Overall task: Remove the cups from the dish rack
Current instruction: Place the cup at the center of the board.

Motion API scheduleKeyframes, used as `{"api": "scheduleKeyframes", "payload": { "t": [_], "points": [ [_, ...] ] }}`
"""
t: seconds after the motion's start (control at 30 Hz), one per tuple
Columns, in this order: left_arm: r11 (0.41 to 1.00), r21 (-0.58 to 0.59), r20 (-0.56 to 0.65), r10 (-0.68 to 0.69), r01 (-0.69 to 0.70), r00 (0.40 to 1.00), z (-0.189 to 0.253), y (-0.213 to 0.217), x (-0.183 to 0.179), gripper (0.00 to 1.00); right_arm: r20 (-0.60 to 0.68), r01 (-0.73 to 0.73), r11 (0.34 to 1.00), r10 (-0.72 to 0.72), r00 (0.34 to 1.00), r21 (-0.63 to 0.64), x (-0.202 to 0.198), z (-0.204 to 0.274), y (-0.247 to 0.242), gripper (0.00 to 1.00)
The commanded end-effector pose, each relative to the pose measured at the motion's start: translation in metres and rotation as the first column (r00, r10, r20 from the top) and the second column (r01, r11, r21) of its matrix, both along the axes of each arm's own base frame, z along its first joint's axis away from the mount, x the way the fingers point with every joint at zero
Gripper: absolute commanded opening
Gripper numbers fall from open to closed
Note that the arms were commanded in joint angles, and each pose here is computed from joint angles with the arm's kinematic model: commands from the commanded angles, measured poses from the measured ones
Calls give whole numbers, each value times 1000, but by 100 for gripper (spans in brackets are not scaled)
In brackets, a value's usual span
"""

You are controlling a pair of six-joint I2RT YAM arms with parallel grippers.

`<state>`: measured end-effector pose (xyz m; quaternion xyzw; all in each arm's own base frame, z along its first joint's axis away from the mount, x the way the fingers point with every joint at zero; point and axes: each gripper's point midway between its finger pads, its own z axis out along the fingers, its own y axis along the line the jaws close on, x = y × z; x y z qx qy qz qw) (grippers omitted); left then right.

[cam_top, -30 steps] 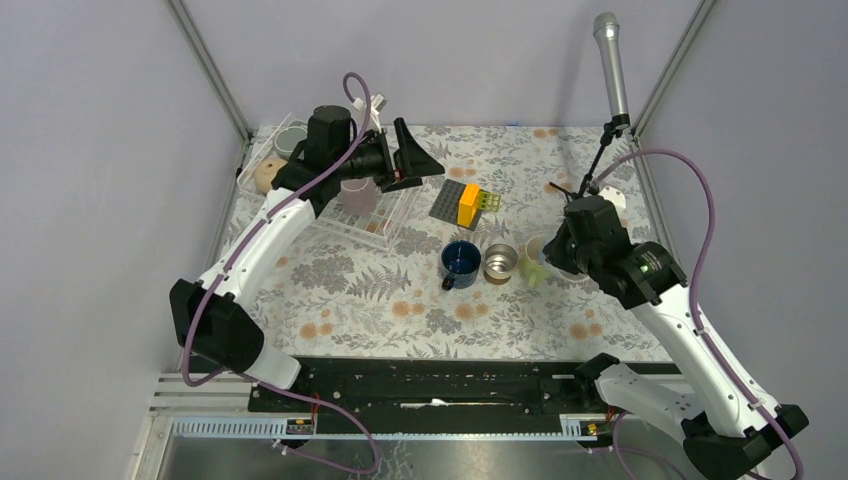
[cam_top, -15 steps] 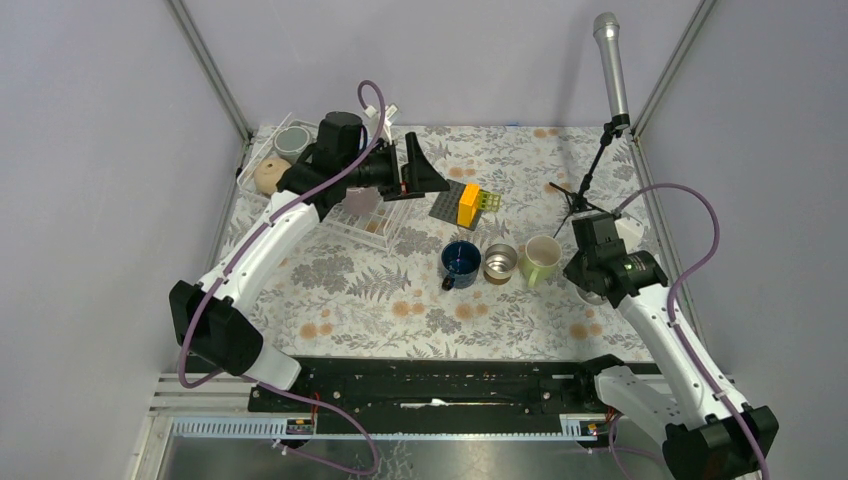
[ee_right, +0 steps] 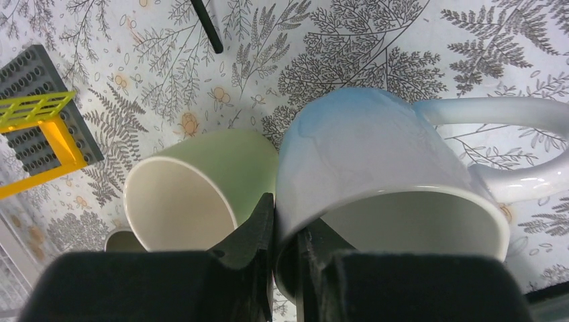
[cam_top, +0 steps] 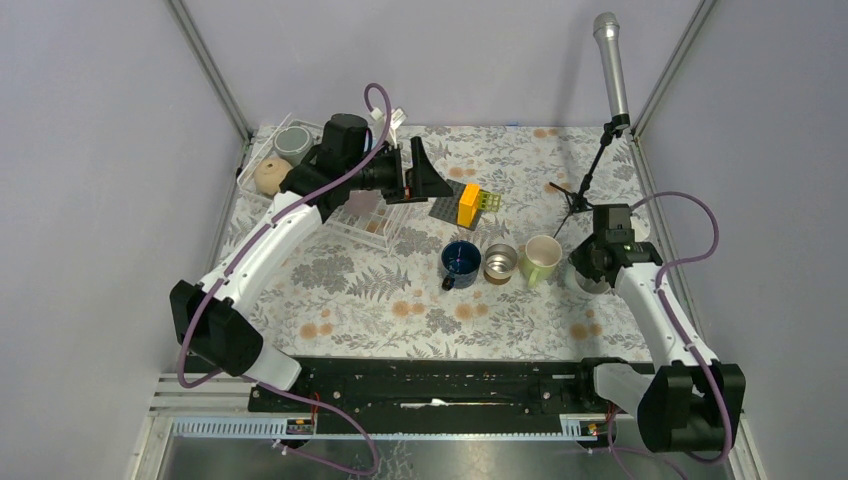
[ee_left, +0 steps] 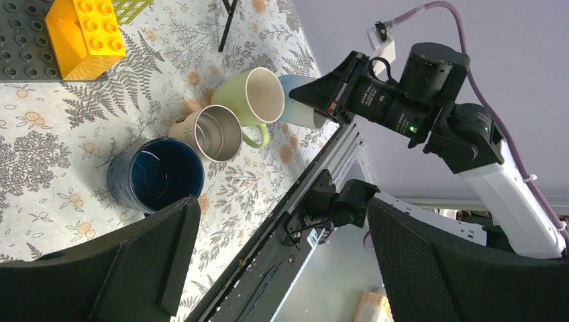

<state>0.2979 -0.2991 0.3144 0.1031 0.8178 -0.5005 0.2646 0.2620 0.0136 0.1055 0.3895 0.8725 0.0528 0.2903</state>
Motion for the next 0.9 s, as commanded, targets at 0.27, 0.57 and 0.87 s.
{"api": "scheduleKeyframes", "payload": {
  "t": [0.27, 0.57, 0.87],
  "points": [
    [1000, -15, 90, -4, 5, 996, 22, -4, 4, 99, 71, 22, 998, -27, 997, 61, 37, 4, -4, 0],
    [1000, -9, 85, -2, 2, 996, 19, -4, 5, 99, 52, 39, 996, -43, 998, 76, 42, -6, -4, 0],
    [1000, -5, 86, 3, -3, 996, 17, -3, 5, 99, 32, 44, 996, -47, 998, 77, 47, -11, -4, 9]
  ]
}}
